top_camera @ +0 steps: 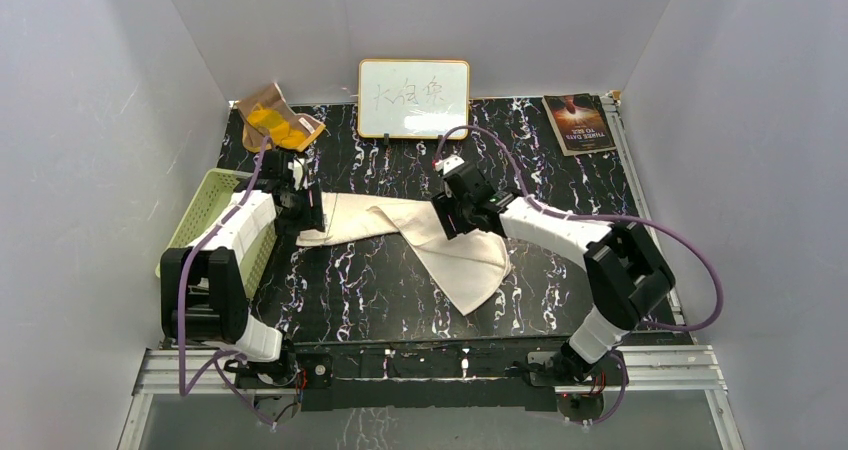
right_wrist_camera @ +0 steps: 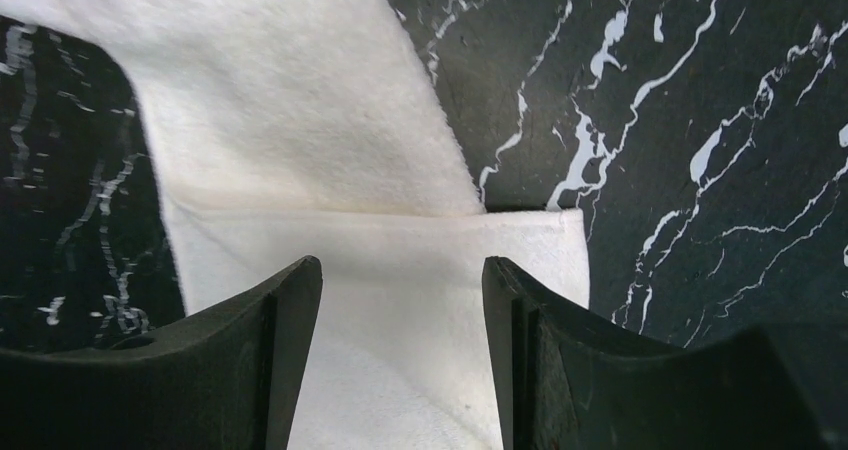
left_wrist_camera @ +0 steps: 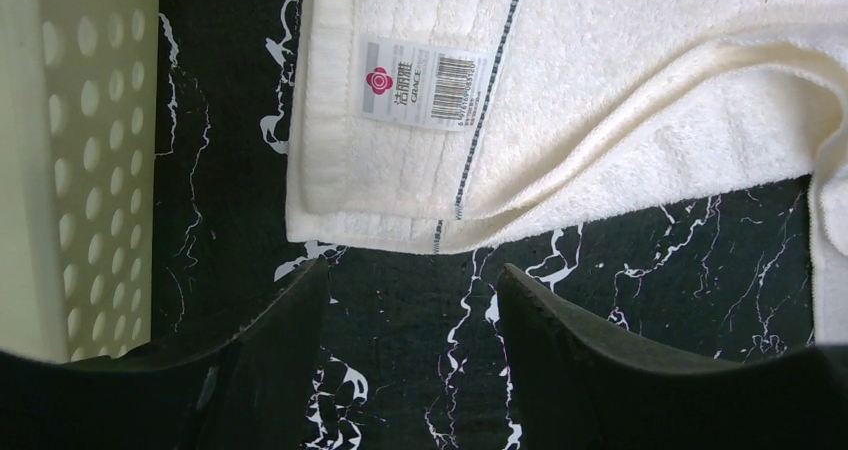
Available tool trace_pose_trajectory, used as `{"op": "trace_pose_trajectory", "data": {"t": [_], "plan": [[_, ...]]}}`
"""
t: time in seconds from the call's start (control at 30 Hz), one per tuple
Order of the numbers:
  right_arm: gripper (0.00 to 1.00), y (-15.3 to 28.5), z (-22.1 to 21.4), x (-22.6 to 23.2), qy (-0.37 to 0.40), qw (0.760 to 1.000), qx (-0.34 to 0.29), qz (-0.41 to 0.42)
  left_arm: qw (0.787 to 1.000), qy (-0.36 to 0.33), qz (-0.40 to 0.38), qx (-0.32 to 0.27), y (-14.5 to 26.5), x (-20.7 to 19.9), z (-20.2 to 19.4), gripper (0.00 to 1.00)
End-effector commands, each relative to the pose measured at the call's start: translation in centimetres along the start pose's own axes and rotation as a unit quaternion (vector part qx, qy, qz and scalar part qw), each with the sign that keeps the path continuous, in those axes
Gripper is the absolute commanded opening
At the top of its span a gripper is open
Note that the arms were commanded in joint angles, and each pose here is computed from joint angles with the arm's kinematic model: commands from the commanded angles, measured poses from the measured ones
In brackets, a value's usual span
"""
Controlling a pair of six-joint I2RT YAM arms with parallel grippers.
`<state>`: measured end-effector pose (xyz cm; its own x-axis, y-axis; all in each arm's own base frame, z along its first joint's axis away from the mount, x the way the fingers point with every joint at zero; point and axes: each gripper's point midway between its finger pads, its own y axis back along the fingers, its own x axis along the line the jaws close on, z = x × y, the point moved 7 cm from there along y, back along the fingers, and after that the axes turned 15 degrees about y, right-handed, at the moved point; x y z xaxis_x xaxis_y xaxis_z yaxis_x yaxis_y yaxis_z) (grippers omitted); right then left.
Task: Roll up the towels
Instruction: Flatten out the towel at the center of the board.
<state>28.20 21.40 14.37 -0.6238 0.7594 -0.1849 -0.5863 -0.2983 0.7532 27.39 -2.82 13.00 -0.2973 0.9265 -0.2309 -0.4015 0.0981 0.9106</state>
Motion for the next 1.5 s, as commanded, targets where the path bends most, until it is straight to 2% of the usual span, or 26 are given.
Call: {"op": "trace_pose_trajectory", "data": {"t": [0.0,0.2,0.4,0.53,0.7,1.03,1.4,1.43,1.47], "plan": [[0.58,-0.5,-0.1,-1.1,0.027,0.998,0.04,-0.032,1.0,-0.004,-0.002,-0.007,0.4,-0.2,0.6,0.59],[0.59,-2.0,-0.1,-0.5,0.033,0.998,0.06,-0.008,1.0,-0.004,-0.001,0.007,-0.4,-0.1,0.4,0.56],[0.55,-3.8,-0.8,0.0,0.029,0.996,0.079,0.002,1.0,-0.004,0.013,0.017,-0.8,0.3,0.0,0.55],[0.45,-4.1,-1.5,0.1,0.028,0.996,0.089,0.01,0.999,0.002,0.031,0.029,-1.6,0.9,-0.5,0.64],[0.45,-3.9,-1.9,0.0,0.024,0.996,0.089,0.014,0.998,0.014,0.044,0.032,-2.4,1.1,-0.4,0.66],[0.45,-3.2,-2.1,-0.1,0.02,0.996,0.084,0.022,0.998,0.039,0.05,0.009,-4.1,1.0,1.6,0.51],[0.45,-3.2,-2.6,-0.2,0.014,0.996,0.085,0.034,0.995,0.073,0.065,-0.018,-4.2,2.0,2.9,0.36],[0.45,-3.3,-2.6,-0.2,0.014,0.996,0.085,0.035,0.995,0.078,0.063,-0.021,-4.1,2.0,3.0,0.38],[0.45,-3.3,-2.6,-0.1,0.014,0.996,0.084,0.038,0.995,0.08,0.062,-0.024,-4.0,2.0,3.1,0.46]]}}
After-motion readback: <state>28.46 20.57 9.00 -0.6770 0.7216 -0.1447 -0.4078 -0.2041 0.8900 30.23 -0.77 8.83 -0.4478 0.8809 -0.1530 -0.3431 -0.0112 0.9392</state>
